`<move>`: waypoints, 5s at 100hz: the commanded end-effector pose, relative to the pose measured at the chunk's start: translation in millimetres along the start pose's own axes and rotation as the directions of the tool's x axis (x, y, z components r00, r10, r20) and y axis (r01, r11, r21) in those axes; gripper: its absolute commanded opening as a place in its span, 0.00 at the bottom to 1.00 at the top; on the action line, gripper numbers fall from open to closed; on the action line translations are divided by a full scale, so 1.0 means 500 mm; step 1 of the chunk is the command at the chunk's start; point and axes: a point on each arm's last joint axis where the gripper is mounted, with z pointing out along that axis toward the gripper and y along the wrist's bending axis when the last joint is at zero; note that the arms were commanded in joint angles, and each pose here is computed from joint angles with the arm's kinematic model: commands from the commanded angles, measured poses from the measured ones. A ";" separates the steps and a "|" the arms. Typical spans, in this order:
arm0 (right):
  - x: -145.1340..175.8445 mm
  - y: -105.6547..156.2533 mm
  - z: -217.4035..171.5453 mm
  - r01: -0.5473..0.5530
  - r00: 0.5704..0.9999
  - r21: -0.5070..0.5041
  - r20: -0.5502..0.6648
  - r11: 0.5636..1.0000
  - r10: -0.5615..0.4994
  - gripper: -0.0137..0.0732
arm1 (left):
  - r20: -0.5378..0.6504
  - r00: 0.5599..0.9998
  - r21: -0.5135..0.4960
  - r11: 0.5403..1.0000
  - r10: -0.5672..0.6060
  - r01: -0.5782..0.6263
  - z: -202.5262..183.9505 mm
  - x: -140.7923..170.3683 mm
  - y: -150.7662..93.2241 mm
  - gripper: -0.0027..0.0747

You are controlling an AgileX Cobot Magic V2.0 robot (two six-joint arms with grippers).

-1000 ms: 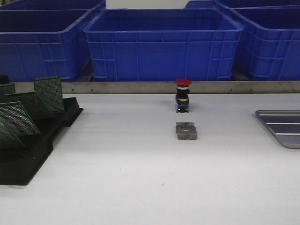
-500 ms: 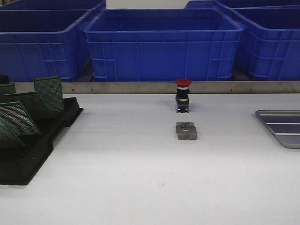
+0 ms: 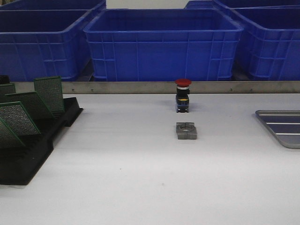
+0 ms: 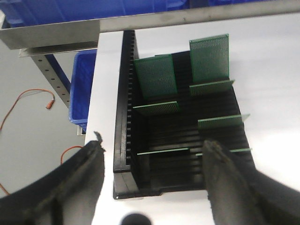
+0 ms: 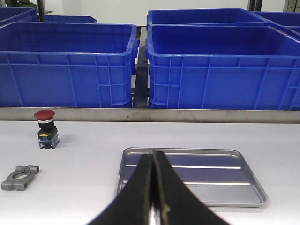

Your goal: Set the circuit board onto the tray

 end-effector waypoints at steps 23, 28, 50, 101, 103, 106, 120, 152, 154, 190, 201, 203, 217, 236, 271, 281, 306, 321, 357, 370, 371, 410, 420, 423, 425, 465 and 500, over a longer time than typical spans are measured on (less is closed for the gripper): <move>-0.039 0.000 -0.008 0.006 0.991 0.004 0.136 1.000 -0.007 0.09 | 0.054 0.801 0.314 0.751 0.596 -0.581 0.014 -0.040 -0.042 0.60; -0.039 0.000 -0.008 0.006 0.991 0.004 0.136 1.000 -0.007 0.09 | 0.061 0.748 0.338 0.691 0.661 -0.638 0.024 -0.036 -0.043 0.60; -0.039 0.000 -0.008 0.006 0.991 0.004 0.136 1.000 -0.007 0.09 | 0.128 0.573 0.396 0.487 0.810 -0.778 0.072 -0.033 -0.053 0.60; -0.039 0.000 -0.008 0.006 0.991 0.004 0.136 1.000 -0.007 0.09 | 0.134 0.486 0.465 0.378 0.864 -0.801 0.218 -0.022 -0.094 0.60; -0.039 0.000 -0.008 0.006 0.991 0.004 0.136 1.000 -0.007 0.09 | 0.131 0.486 0.466 0.379 0.864 -0.800 0.223 -0.021 -0.095 0.60; -0.039 0.000 -0.008 0.006 0.991 0.004 0.136 1.000 -0.007 0.09 | 0.128 0.487 0.465 0.382 0.864 -0.799 0.229 -0.021 -0.095 0.60; -0.039 0.000 -0.008 0.006 0.991 0.004 0.136 1.000 -0.007 0.09 | 0.113 0.490 0.467 0.389 0.864 -0.794 0.254 -0.016 -0.096 0.60; -0.039 0.000 -0.008 0.006 0.991 0.004 0.136 1.000 -0.007 0.09 | 0.083 0.493 0.493 0.395 0.866 -0.776 0.299 0.000 -0.099 0.60; -0.039 0.000 -0.008 0.006 0.991 0.004 0.136 1.000 -0.007 0.09 | 0.082 0.493 0.494 0.394 0.866 -0.775 0.300 0.001 -0.099 0.59; -0.039 0.000 -0.008 0.006 0.991 0.004 0.136 1.000 -0.007 0.09 | 0.082 0.479 0.463 0.393 0.874 -0.795 0.307 -0.002 -0.095 0.08; -0.039 0.000 -0.008 0.006 0.991 0.004 0.136 1.000 -0.007 0.09 | 0.082 0.479 0.461 0.393 0.874 -0.796 0.306 -0.003 -0.095 0.01; -0.039 0.000 -0.008 0.006 0.991 0.004 0.136 1.000 -0.007 0.09 | 0.083 0.479 0.460 0.393 0.874 -0.796 0.305 -0.003 -0.095 0.01; -0.039 0.000 -0.008 0.006 0.991 0.004 0.136 1.000 -0.007 0.09 | 0.105 0.478 0.429 0.393 0.872 -0.813 0.279 -0.023 -0.092 0.01; -0.039 0.000 -0.008 0.006 0.991 0.004 0.136 1.000 -0.007 0.09 | 0.169 0.491 0.349 0.414 0.854 -0.841 0.210 -0.069 -0.087 0.01; -0.039 0.000 -0.008 0.006 0.991 0.004 0.136 1.000 -0.007 0.09 | 0.414 0.598 0.367 0.475 0.686 -0.799 0.097 -0.109 -0.168 0.01; -0.039 0.000 -0.008 0.006 0.991 0.004 0.137 1.000 -0.007 0.09 | 0.471 0.655 0.440 0.486 0.590 -0.755 0.082 -0.113 -0.206 0.01; -0.041 0.000 -0.008 0.006 0.989 0.004 0.150 1.000 -0.007 0.09 | 0.531 0.779 0.582 0.524 0.333 -0.621 0.045 -0.131 -0.272 0.01; -0.050 0.000 -0.009 0.007 0.983 0.004 0.184 1.000 -0.007 0.09 | 0.530 0.801 0.653 0.469 0.278 -0.595 0.056 -0.127 -0.311 0.01; -0.147 -0.001 0.015 0.020 0.997 0.008 -0.072 1.000 -0.019 0.09 | 0.454 0.837 0.717 0.431 0.306 -0.547 0.119 -0.103 -0.352 0.01; -0.176 -0.002 0.052 0.020 0.990 0.006 -0.141 1.000 -0.019 0.09 | 0.442 0.841 0.724 0.429 0.312 -0.540 0.127 -0.100 -0.355 0.01; -0.180 -0.002 0.054 0.020 0.990 0.006 -0.141 1.000 -0.019 0.09 | 0.442 0.841 0.724 0.429 0.312 -0.540 0.127 -0.100 -0.355 0.01; -0.215 0.022 0.173 0.016 0.953 -0.083 -0.301 0.996 -0.040 0.67 | 0.442 0.841 0.724 0.429 0.312 -0.540 0.127 -0.100 -0.355 0.01; -0.221 0.041 0.201 0.013 0.939 -0.138 -0.340 0.990 -0.060 0.84 | 0.442 0.841 0.724 0.429 0.312 -0.540 0.127 -0.100 -0.355 0.01; -0.223 0.047 0.208 0.013 0.936 -0.153 -0.346 0.988 -0.066 0.85 | 0.442 0.841 0.724 0.429 0.312 -0.540 0.127 -0.100 -0.355 0.01; -0.225 0.051 0.213 0.012 0.934 -0.165 -0.350 0.986 -0.070 0.85 | 0.442 0.841 0.724 0.429 0.312 -0.540 0.127 -0.100 -0.355 0.01; -0.231 0.149 0.267 0.041 0.905 -0.399 -0.373 0.916 -0.203 0.85 | 0.442 0.841 0.724 0.429 0.312 -0.540 0.127 -0.100 -0.355 0.01; -0.213 0.198 0.259 0.073 0.879 -0.523 -0.368 0.849 -0.302 0.85 | 0.442 0.841 0.724 0.429 0.312 -0.540 0.127 -0.100 -0.355 0.01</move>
